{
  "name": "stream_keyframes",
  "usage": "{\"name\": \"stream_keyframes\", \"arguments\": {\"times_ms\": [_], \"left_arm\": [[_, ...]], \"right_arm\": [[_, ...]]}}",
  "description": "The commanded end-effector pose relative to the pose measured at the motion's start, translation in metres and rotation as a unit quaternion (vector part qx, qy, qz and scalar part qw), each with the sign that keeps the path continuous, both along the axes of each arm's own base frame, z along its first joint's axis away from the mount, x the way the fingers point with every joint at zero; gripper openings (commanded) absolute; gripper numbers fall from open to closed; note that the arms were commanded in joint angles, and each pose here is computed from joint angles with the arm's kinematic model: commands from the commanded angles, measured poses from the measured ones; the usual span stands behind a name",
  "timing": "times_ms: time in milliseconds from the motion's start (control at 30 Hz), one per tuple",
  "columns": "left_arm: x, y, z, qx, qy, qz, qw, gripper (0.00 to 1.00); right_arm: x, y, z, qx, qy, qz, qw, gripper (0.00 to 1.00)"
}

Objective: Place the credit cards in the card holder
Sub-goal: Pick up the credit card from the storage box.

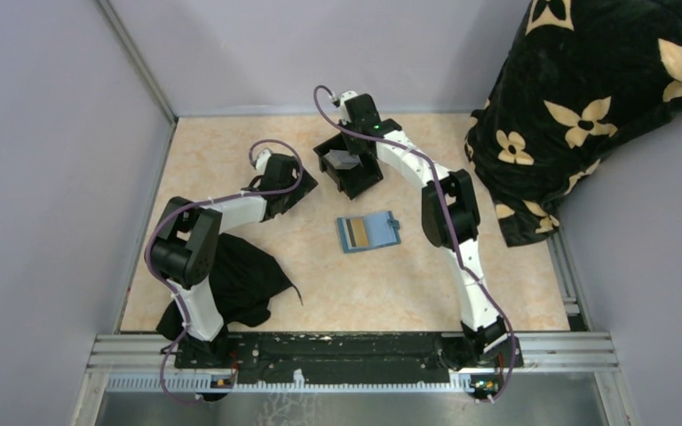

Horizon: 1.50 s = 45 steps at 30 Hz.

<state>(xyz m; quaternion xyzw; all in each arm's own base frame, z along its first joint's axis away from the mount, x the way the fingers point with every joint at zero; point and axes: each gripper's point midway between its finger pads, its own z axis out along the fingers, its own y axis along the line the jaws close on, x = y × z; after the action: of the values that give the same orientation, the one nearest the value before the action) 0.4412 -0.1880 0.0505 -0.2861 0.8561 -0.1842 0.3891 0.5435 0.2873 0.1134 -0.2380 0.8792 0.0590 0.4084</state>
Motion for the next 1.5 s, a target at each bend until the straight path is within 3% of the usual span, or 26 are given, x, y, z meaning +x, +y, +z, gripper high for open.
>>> {"name": "stream_keyframes", "arguments": {"times_ms": [0, 733, 967, 1133, 1467], "left_arm": [[-0.002, 0.003, -0.015, 0.001, 0.019, 0.002, 1.0, 0.97], [-0.001, 0.001, -0.02, -0.005, 0.023, 0.0, 1.0, 0.97], [0.001, 0.0, -0.018, -0.009, 0.018, -0.004, 1.0, 0.99], [0.002, 0.001, -0.015, -0.01, 0.012, -0.012, 1.0, 0.99], [-0.006, 0.002, 0.011, -0.006, -0.018, -0.038, 0.999, 1.0]], "right_arm": [[0.001, -0.015, 0.003, -0.013, -0.001, -0.015, 1.0, 0.05], [-0.001, -0.013, -0.028, -0.018, 0.027, -0.012, 0.999, 0.06], [0.0, -0.013, -0.036, -0.025, 0.032, -0.011, 0.999, 0.0], [0.003, -0.014, -0.017, -0.017, 0.008, -0.013, 1.0, 0.0], [-0.003, -0.013, 0.064, 0.038, -0.069, -0.016, 0.997, 0.0]]}}
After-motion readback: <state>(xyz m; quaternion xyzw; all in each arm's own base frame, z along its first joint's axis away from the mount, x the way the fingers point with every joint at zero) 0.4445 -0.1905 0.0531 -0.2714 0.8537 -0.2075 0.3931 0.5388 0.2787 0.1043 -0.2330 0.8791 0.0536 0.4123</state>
